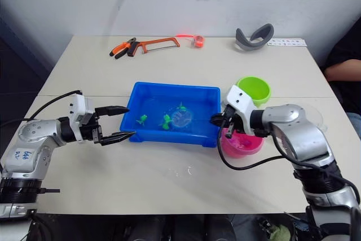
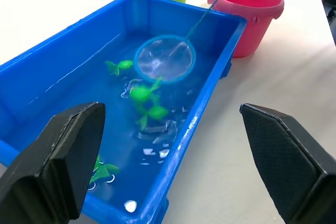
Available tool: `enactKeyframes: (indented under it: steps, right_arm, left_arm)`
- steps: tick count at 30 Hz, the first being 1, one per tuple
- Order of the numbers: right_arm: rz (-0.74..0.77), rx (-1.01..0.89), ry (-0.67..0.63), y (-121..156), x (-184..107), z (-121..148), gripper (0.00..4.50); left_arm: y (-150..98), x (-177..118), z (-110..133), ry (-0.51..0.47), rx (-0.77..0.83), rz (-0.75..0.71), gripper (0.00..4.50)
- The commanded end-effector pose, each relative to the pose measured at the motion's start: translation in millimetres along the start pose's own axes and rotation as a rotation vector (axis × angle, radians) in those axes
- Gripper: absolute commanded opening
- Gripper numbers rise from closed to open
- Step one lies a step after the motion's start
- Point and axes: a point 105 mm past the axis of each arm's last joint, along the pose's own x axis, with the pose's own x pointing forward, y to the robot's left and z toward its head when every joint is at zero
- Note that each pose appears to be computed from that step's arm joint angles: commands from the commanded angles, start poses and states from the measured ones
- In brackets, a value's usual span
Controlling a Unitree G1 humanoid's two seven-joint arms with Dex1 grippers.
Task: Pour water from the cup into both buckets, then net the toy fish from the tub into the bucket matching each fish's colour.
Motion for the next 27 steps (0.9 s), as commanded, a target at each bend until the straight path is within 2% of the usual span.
enactKeyframes:
  steps: [1,5,12,17,27]
  right_arm:
    - [0.061,-0.022,-0.091,15.4,-13.7,22.0,0.00]
    - [0.053,-0.020,-0.078,21.4,-23.8,16.9,0.00]
    - [-0.002,-0.020,-0.043,18.9,-23.5,10.4,0.00]
    - [-0.065,-0.040,-0.025,6.6,-8.6,8.0,0.00]
    - [-0.090,-0.123,0.014,-7.1,31.1,5.9,0.00]
  left_arm:
    - [2.2,6.7,9.0,-0.024,0.044,-0.020,4.47]
    - [3.0,14.4,10.5,-0.037,0.052,-0.040,4.47]
    - [8.7,10.4,7.2,-0.026,0.055,-0.037,4.47]
    - [12.8,0.1,0.8,-0.013,0.045,0.004,4.47]
    - [17.0,-24.1,-8.6,0.015,0.020,0.111,4.47]
